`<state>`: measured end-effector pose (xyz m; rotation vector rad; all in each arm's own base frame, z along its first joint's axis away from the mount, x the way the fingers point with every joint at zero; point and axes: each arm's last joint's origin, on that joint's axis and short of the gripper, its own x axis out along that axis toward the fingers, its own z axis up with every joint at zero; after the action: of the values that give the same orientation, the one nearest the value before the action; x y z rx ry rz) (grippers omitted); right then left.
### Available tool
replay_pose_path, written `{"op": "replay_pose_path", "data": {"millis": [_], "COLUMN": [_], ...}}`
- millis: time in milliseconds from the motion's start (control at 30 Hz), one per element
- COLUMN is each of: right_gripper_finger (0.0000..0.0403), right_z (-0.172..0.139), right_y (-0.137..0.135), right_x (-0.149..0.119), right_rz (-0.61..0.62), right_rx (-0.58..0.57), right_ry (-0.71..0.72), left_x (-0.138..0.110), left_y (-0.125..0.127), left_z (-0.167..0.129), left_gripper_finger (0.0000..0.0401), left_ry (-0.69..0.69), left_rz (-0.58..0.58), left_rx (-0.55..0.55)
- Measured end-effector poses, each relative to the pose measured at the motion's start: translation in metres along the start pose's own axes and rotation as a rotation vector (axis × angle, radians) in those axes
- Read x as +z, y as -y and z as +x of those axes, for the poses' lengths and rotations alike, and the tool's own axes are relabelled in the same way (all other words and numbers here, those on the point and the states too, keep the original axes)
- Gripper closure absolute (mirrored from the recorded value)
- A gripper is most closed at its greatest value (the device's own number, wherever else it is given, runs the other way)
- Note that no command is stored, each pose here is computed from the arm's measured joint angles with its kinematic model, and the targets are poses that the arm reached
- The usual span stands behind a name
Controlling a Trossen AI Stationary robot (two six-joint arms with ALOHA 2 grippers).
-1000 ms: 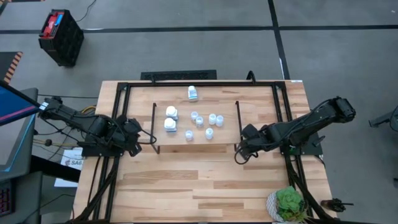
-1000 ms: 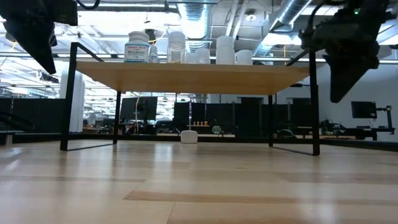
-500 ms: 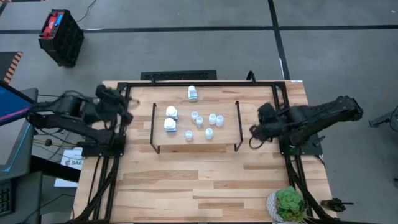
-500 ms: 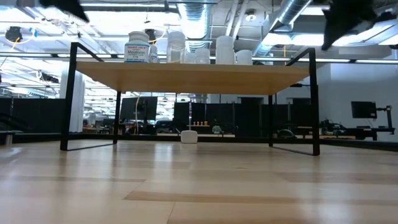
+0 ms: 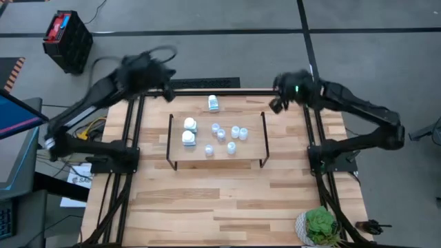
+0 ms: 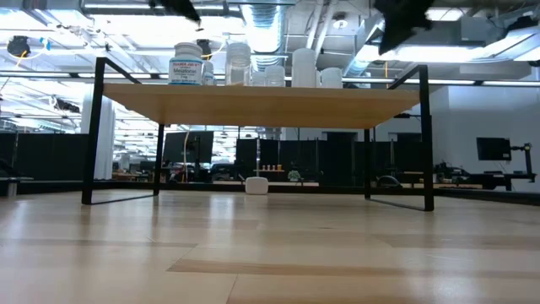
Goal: Pick and place medicine bottles onto shelf by color
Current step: Put the white blue pill bottle on the shelf
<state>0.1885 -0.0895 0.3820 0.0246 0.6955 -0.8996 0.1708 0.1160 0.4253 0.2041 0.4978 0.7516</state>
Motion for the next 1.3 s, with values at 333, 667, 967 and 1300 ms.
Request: {"op": "replay_pose_path", "data": {"millis": [333,667,967,1300], "right_gripper_finger": [0.0394,0.0394,0.0394,0.0385], "right_z": [0.092,0.186,0.249,0.287], "right_y": [0.039,0.046,0.042,-0.013], "right_x": [0.032,0.052,0.081,0.08], "right_rz": [-0.062,0.193,0.414,0.37], "right_rx": [0.186,0.227,0.419,0.632], "right_ry": [0.142,-0.057,-0.2,-0.293], "left_x": [-0.019,-0.027,-0.03,-0.035], "left_y": [-0.063,-0.075,-0.067,-0.06], "left_z": [0.138,0.208,0.222,0.221], "left_gripper_finger": [0.0401,0.0401,0.0401,0.0342], "left_ry": [-0.175,-0.253,-0.296,-0.365], "left_rz": [-0.08,-0.344,-0.558,-0.581], "left_rx": [-0.183,-0.301,-0.364,-0.384]}}
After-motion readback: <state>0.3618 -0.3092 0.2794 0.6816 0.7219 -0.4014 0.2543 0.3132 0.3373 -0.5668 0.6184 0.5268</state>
